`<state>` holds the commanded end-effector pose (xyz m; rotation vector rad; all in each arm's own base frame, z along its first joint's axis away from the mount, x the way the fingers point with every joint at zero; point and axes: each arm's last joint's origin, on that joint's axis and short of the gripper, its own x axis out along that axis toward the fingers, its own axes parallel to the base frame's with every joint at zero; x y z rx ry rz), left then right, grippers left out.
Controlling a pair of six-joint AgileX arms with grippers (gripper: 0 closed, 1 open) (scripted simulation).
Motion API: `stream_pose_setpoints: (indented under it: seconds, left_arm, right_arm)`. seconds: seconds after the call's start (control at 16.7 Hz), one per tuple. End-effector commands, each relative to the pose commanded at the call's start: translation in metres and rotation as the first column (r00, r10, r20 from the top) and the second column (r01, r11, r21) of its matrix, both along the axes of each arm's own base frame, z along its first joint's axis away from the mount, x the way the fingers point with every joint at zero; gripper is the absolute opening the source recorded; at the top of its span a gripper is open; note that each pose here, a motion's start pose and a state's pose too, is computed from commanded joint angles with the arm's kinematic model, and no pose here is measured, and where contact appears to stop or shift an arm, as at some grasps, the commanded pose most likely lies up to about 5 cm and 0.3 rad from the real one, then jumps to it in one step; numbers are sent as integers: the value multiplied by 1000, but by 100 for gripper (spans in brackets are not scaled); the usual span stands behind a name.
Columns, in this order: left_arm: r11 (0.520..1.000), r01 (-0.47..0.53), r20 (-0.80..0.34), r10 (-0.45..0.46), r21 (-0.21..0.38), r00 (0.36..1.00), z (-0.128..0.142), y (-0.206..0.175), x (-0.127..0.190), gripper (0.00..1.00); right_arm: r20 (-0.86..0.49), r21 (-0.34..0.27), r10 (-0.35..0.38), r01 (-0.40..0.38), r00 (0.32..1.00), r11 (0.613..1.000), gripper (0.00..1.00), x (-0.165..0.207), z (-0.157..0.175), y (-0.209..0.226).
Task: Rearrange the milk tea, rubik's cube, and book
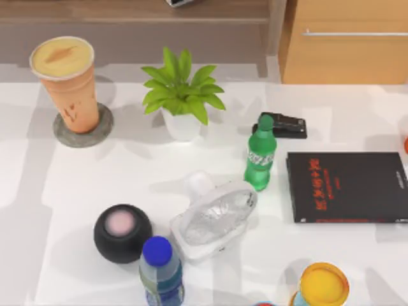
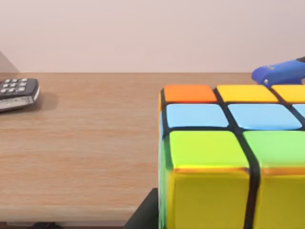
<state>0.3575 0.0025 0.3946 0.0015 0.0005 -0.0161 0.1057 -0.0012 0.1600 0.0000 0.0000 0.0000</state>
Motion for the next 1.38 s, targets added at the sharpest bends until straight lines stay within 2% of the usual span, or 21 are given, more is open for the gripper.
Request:
stream_pose_setpoints:
  seconds: [0.3, 0.48, 0.72, 1.2, 1.38]
  left_arm:
    - [999, 50, 83, -49, -14, 995, 14, -4, 14, 0]
    - [998, 61, 90, -60, -15, 994, 14, -3, 49, 0]
    - [1000, 30, 38, -30, -8, 999, 6, 0, 90, 0]
    - [1000, 5, 2, -5, -3, 1000, 0, -3, 101, 0]
    - [1000, 5, 2, -5, -3, 1000, 0, -3, 101, 23]
  right_arm:
    - [0, 0, 0, 0, 1000, 1000, 100, 0, 0, 0]
    - [0, 0, 0, 0, 1000, 1000, 100, 0, 0, 0]
    - [0, 0, 0, 0, 1000, 1000, 100, 0, 0, 0]
    - [0, 0, 0, 0, 1000, 1000, 100, 0, 0, 0]
    - [0, 0, 0, 0, 1000, 1000, 100, 0, 0, 0]
